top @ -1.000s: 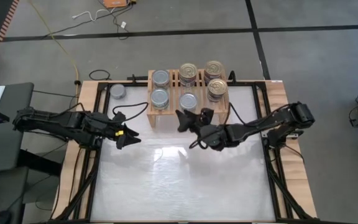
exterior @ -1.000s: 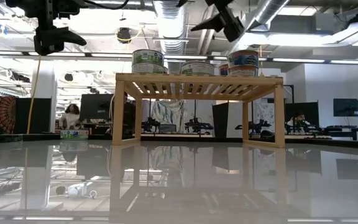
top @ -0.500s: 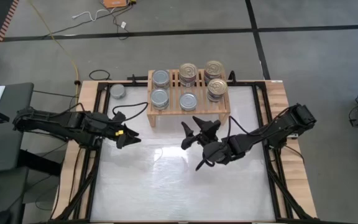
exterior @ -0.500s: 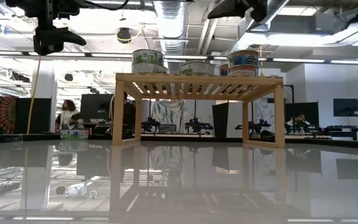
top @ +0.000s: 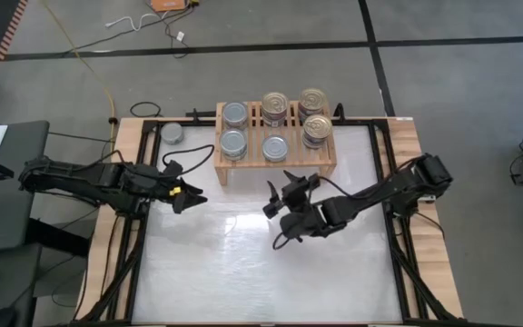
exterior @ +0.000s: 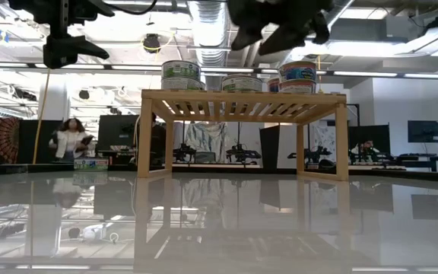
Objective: Stack canned seafood by type on shelf
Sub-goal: Put the green tuna can on the shelf, then stack the green tuna can on top of the other green tuna can on the shelf
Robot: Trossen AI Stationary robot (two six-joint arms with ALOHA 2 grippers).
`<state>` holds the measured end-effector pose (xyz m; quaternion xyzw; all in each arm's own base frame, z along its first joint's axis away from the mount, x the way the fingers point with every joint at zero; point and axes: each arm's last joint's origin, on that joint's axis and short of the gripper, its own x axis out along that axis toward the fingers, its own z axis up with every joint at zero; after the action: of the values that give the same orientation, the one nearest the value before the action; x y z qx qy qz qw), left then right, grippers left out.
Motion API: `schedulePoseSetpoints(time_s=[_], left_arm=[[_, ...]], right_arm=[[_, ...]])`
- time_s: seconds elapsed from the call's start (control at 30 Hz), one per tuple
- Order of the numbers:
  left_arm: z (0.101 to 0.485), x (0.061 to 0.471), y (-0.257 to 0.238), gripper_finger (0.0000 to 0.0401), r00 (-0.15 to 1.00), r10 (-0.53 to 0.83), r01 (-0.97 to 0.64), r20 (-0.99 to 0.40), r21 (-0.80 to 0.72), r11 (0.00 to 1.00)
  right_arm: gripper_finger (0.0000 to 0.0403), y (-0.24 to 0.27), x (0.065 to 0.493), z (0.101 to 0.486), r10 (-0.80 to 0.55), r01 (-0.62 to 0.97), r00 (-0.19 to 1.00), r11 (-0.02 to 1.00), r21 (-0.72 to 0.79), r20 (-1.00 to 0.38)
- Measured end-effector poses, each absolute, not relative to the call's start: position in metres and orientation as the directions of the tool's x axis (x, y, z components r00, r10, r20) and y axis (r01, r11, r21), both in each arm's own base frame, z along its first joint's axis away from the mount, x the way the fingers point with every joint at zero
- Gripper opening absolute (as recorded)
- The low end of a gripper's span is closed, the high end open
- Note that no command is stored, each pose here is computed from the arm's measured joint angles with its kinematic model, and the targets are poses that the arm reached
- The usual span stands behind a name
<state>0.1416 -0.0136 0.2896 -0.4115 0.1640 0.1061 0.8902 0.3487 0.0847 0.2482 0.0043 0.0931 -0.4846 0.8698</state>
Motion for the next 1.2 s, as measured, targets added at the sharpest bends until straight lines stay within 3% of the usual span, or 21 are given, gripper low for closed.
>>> schedulePoseSetpoints(time_s=[0.4,0.8,1.03,1.2], left_arm=[[0.289,0.142,-0.013,0.0281,0.921,0.074,-0.34,-0.381,-0.699,0.629],[0.289,0.142,-0.013,0.0281,0.921,0.074,-0.34,-0.382,-0.699,0.629],[0.289,0.142,-0.013,0.0281,0.921,0.074,-0.34,-0.382,-0.699,0.629],[0.289,0.142,-0.013,0.0281,0.921,0.077,-0.341,-0.381,-0.698,0.629]], right_arm=[[0.0281,0.037,0.359,0.239,-0.89,0.9,0.411,0.43,-0.067,-0.197],[0.0281,0.002,0.36,0.235,-0.885,0.905,0.377,0.415,-0.096,-0.274],[0.0281,0.03,0.351,0.253,-0.85,0.873,0.461,0.486,-0.044,-0.257],[0.0281,0.062,0.328,0.289,-0.787,0.817,0.576,0.565,0.117,-0.222]])
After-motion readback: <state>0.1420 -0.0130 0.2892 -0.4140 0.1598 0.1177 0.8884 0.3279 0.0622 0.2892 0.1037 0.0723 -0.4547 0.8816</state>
